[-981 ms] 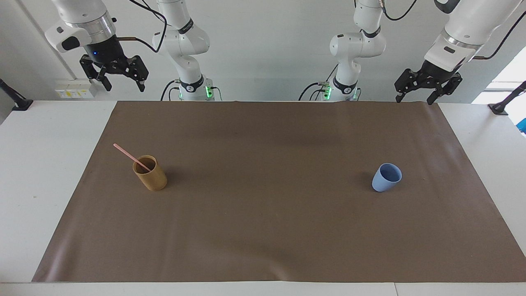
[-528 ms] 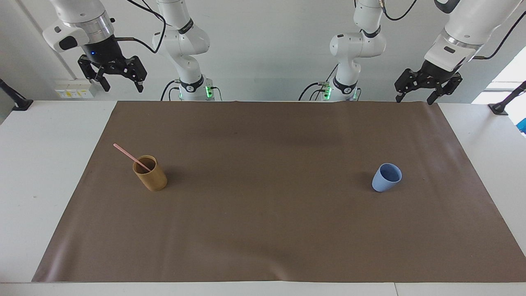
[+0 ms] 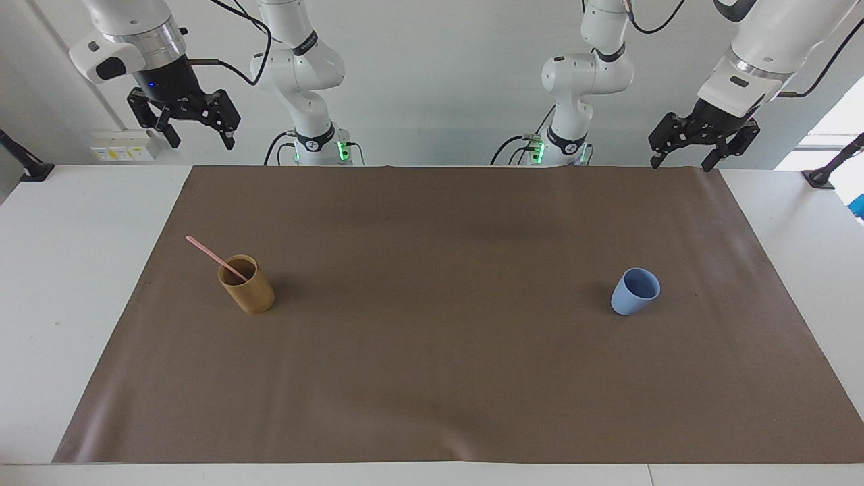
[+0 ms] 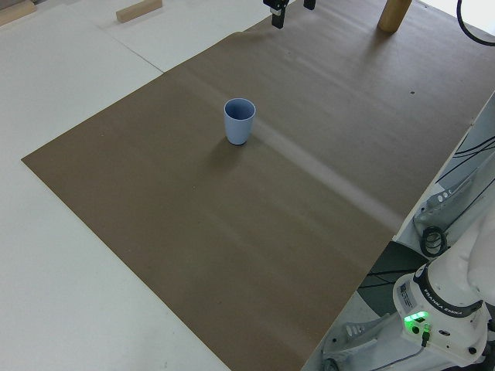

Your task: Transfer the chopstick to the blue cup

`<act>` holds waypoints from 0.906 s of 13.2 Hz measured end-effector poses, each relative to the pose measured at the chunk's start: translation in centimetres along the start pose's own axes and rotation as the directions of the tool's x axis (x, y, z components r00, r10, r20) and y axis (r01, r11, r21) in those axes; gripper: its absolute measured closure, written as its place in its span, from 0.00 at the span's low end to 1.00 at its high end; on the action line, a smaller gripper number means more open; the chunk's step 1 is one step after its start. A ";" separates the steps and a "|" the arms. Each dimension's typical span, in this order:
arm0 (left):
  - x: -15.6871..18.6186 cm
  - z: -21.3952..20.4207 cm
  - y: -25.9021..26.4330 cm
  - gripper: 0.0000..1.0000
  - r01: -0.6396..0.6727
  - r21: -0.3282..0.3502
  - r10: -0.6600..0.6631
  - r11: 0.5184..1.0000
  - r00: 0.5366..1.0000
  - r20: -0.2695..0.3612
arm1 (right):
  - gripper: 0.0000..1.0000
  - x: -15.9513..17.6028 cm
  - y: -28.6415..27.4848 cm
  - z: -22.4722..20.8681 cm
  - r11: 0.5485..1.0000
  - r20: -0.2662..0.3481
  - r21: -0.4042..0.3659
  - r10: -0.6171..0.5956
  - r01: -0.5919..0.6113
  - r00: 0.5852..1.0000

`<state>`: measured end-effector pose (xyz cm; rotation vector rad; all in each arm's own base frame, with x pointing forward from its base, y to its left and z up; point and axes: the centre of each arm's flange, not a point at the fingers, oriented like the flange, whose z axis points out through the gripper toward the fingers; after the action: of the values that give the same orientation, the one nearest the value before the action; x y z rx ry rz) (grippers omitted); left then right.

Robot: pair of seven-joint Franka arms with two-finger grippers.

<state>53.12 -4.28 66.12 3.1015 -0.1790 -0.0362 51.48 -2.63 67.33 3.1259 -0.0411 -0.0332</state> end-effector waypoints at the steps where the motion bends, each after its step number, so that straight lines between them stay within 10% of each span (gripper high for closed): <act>1: 0.0 0.0 0.1 0.00 -0.001 0.000 0.001 1.000 1.000 0.000 | 0.00 0.0 0.0 0.6 1.000 0.013 0.000 -0.015 0.015 1.000; 12: 0.0 0.0 0.3 0.00 -0.005 0.000 0.005 1.000 1.000 0.000 | 0.00 1.2 0.0 4.4 0.999 0.029 -0.002 -0.034 0.034 0.999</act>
<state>53.10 -4.57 66.13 3.1012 -0.1873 -0.0352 52.54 -2.69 62.90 3.1240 0.0124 -0.0793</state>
